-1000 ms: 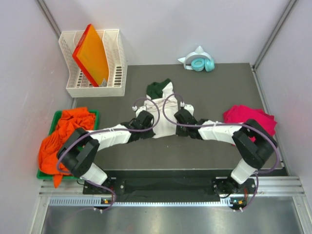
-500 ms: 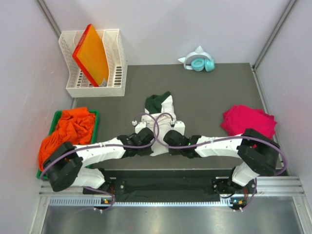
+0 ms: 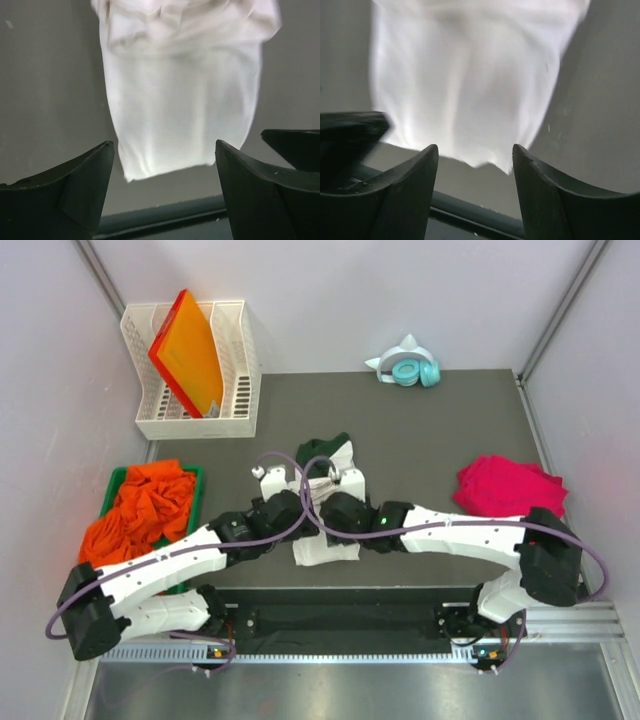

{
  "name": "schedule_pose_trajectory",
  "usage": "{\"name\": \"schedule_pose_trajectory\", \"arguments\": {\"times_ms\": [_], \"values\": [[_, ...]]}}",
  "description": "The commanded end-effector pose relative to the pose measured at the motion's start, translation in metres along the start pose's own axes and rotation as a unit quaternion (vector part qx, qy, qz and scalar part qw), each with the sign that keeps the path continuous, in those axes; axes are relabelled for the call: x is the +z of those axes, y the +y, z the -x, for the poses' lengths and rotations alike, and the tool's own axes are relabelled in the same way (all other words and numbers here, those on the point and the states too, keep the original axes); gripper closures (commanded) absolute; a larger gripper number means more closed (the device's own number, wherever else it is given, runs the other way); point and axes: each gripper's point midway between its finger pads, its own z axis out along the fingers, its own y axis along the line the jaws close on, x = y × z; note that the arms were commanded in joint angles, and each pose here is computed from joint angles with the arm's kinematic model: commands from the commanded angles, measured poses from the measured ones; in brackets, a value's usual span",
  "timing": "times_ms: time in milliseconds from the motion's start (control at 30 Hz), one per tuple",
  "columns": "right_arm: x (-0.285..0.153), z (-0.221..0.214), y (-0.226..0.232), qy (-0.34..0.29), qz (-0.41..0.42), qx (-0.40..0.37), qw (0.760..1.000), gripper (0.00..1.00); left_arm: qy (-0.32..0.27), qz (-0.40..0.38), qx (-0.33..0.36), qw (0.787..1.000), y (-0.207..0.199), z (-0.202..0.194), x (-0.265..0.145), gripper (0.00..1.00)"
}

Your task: Fold and stack the t-shirts

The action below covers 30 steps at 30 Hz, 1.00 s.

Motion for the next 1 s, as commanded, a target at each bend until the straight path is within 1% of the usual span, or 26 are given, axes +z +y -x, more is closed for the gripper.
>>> {"name": "schedule_pose_trajectory", "arguments": {"times_ms": [0, 33, 67, 100, 133, 167, 233, 267, 300, 333, 400, 433, 500, 533, 600, 733, 867, 967], "values": [[-0.029, 0.087, 0.010, -0.097, 0.017, -0.016, 0.995, 0.46, -0.111, 0.015, 0.004, 0.994, -0.002, 0.055, -0.015, 0.17], [-0.022, 0.091, 0.010, -0.097, 0.016, -0.028, 0.995, 0.58, -0.126, 0.009, -0.004, 0.992, -0.005, 0.062, -0.014, 0.21], [-0.020, 0.101, 0.015, -0.109, 0.022, -0.025, 0.993, 0.89, -0.141, 0.014, -0.007, 0.990, -0.003, 0.068, -0.013, 0.22], [-0.013, 0.108, 0.010, -0.112, 0.015, -0.022, 0.993, 1.00, -0.149, 0.020, -0.011, 0.988, -0.001, 0.071, -0.012, 0.25], [-0.001, 0.107, 0.007, -0.105, 0.004, -0.035, 0.994, 1.00, -0.157, 0.029, -0.019, 0.987, 0.003, 0.073, -0.010, 0.33], [0.005, 0.114, 0.009, -0.112, 0.006, -0.036, 0.993, 1.00, -0.165, 0.035, -0.029, 0.985, 0.005, 0.076, -0.009, 0.50], [0.025, 0.116, 0.002, -0.106, -0.011, -0.047, 0.993, 1.00, -0.174, 0.048, -0.050, 0.982, 0.011, 0.079, -0.004, 0.69], [0.030, 0.121, 0.003, -0.108, -0.010, -0.045, 0.993, 1.00, -0.177, 0.043, -0.055, 0.982, 0.008, 0.081, -0.002, 0.92], [0.045, 0.118, -0.004, -0.095, -0.022, -0.046, 0.994, 1.00, -0.176, 0.037, -0.052, 0.982, 0.006, 0.080, -0.001, 1.00], [0.050, 0.116, -0.003, -0.087, -0.019, -0.047, 0.995, 1.00, -0.170, 0.039, -0.049, 0.984, 0.007, 0.075, 0.003, 1.00], [0.062, 0.118, -0.003, -0.081, -0.021, -0.042, 0.996, 1.00, -0.162, 0.015, -0.043, 0.986, -0.003, 0.072, 0.008, 1.00], [0.066, 0.116, -0.001, -0.075, -0.014, -0.040, 0.996, 1.00, -0.146, 0.004, -0.037, 0.989, -0.006, 0.062, 0.014, 1.00], [0.070, 0.116, 0.004, -0.070, -0.003, -0.037, 0.997, 1.00, -0.138, -0.020, -0.042, 0.989, -0.015, 0.057, 0.020, 1.00], [0.072, 0.114, 0.007, -0.065, 0.004, -0.035, 0.997, 1.00, -0.121, -0.026, -0.035, 0.992, -0.016, 0.046, 0.027, 1.00], [0.078, 0.109, 0.006, -0.060, 0.002, -0.031, 0.998, 1.00, -0.114, -0.033, -0.036, 0.992, -0.018, 0.040, 0.033, 1.00], [0.086, 0.106, 0.002, -0.050, -0.007, -0.021, 0.999, 1.00, -0.072, -0.028, -0.022, 0.997, -0.021, 0.020, 0.049, 1.00], [0.086, 0.112, 0.000, -0.056, -0.008, -0.019, 0.998, 1.00, -0.033, -0.043, -0.010, 0.999, -0.030, 0.002, 0.062, 1.00], [0.095, 0.122, -0.014, -0.057, -0.024, -0.007, 0.998, 1.00, -0.011, -0.044, -0.005, 0.999, -0.033, -0.010, 0.073, 1.00]]}}
